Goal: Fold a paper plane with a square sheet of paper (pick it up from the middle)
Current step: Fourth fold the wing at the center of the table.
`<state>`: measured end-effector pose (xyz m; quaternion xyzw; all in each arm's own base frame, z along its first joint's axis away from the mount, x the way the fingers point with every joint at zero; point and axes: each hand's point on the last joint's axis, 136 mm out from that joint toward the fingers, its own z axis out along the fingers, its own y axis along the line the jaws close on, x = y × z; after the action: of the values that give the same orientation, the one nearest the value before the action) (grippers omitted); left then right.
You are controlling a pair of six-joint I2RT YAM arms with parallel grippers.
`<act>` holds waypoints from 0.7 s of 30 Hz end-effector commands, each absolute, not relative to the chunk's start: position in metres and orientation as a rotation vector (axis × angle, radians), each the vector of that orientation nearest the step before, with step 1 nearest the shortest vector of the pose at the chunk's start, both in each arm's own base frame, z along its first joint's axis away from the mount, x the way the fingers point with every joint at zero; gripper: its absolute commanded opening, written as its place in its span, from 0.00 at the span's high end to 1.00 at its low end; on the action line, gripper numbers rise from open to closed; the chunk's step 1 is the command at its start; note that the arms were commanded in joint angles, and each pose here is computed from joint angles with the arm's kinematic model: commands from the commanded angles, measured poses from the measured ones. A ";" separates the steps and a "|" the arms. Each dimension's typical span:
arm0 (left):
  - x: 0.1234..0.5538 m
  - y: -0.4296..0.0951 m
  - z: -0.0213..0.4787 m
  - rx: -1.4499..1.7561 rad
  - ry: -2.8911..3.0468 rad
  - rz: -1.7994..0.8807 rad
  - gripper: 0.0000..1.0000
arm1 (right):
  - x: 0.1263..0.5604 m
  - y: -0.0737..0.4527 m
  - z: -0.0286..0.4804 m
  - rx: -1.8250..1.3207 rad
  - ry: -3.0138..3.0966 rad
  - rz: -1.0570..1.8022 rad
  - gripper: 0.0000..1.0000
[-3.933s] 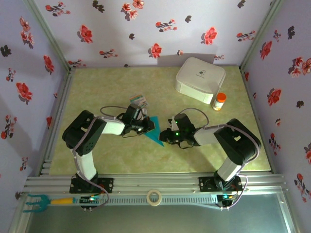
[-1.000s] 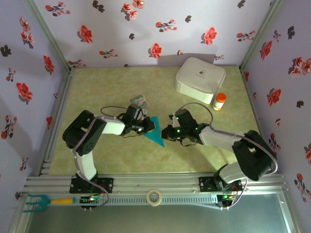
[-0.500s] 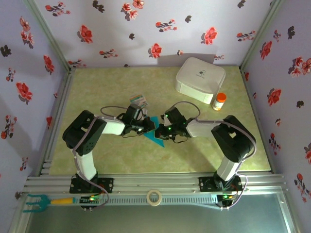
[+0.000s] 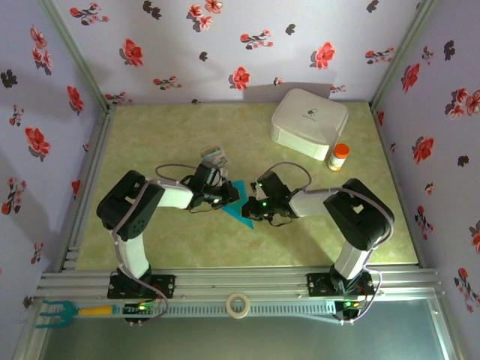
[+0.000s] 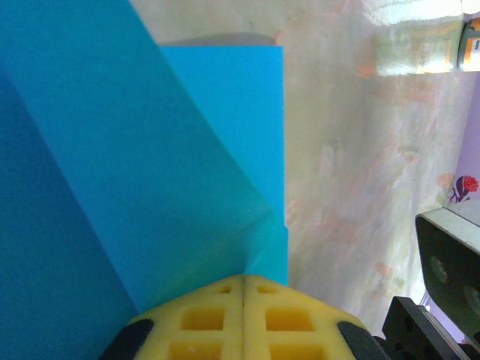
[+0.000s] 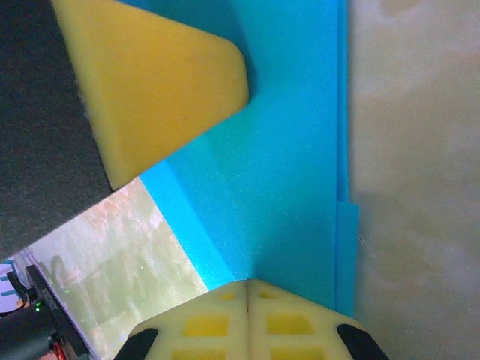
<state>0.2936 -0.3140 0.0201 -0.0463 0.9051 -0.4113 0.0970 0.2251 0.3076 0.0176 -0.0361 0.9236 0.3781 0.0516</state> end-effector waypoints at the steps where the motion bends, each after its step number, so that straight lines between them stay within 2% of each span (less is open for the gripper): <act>1: 0.284 -0.301 -0.003 -0.149 2.747 -1.126 1.00 | 0.204 0.289 0.003 -0.074 2.907 1.078 0.95; 15: 0.284 -0.297 -0.005 -0.166 2.756 -1.108 1.00 | 0.179 0.266 0.001 -0.066 2.946 1.021 0.95; 21: 0.283 -0.298 -0.003 -0.153 2.752 -1.117 1.00 | 0.195 0.278 0.033 -0.090 2.858 1.070 0.95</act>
<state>0.2924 -0.3140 0.0196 -0.0457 0.9051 -0.4118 0.0952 0.1960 0.2783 0.0222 -0.0281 0.9324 0.3577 0.0432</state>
